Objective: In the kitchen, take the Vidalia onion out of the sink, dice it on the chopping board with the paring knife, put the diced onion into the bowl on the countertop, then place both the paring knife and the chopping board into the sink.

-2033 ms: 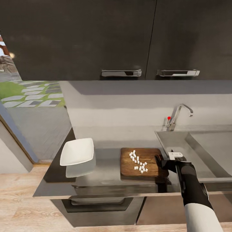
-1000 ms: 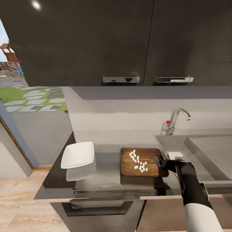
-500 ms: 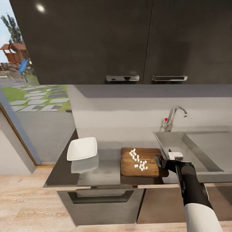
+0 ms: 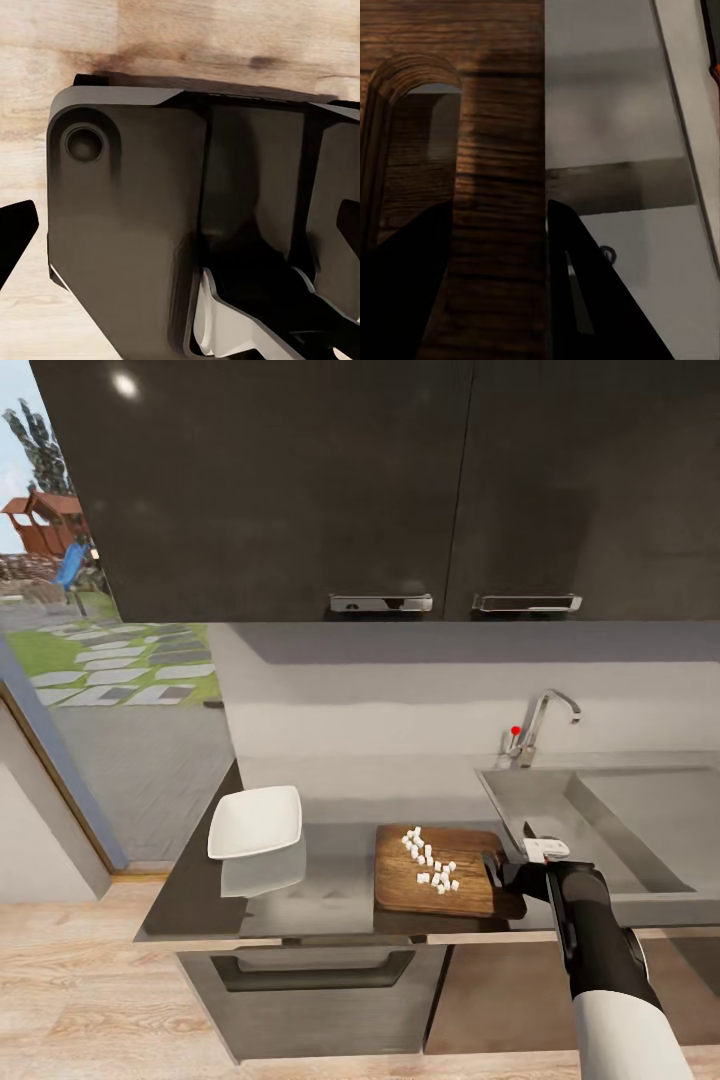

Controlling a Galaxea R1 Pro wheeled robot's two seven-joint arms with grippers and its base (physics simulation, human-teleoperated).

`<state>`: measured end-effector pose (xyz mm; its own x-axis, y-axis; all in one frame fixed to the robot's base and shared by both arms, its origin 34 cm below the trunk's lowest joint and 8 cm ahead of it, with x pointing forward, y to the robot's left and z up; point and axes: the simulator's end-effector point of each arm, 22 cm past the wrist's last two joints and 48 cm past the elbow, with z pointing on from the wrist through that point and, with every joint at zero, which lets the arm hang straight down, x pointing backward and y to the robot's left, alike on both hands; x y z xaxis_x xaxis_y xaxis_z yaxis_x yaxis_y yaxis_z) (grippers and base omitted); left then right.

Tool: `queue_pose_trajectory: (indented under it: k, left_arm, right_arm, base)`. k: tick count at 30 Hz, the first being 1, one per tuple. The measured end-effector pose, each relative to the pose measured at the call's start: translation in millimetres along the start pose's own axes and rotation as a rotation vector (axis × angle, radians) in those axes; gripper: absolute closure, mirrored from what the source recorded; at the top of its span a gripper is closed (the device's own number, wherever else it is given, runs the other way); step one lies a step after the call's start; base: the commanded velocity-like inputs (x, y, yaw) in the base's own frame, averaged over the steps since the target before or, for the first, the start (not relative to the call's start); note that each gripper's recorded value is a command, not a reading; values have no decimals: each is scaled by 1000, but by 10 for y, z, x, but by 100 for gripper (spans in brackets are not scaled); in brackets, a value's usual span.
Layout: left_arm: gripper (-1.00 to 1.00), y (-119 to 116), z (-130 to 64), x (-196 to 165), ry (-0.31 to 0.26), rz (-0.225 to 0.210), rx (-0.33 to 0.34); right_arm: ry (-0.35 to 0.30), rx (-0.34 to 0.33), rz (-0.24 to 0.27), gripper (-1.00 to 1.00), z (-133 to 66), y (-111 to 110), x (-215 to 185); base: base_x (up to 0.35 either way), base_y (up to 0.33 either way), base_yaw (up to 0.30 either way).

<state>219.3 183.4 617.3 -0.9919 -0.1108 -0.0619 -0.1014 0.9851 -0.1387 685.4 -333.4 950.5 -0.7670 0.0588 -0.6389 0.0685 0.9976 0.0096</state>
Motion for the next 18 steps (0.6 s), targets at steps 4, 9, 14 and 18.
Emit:
queue_pose_trajectory:
  k: [4,9,14,18]
  left_arm:
    - [-100,0,0,0,0,0,0]
    - [-100,0,-1,1,0,0,0]
    - [-100,0,-1,1,0,0,0]
    - [-100,0,-1,1,0,0,0]
  right_arm:
    - [0,0,0,100,0,0,1]
    - [0,0,0,100,-2,-1,0]
    - [0,1,-1,100,-2,-3,2]
    - [0,1,-1,100,-2,-3,1]
  base:
    - [0,0,0]
    - [99,144,0]
    - [151,197,0]
    - [130,140,0]
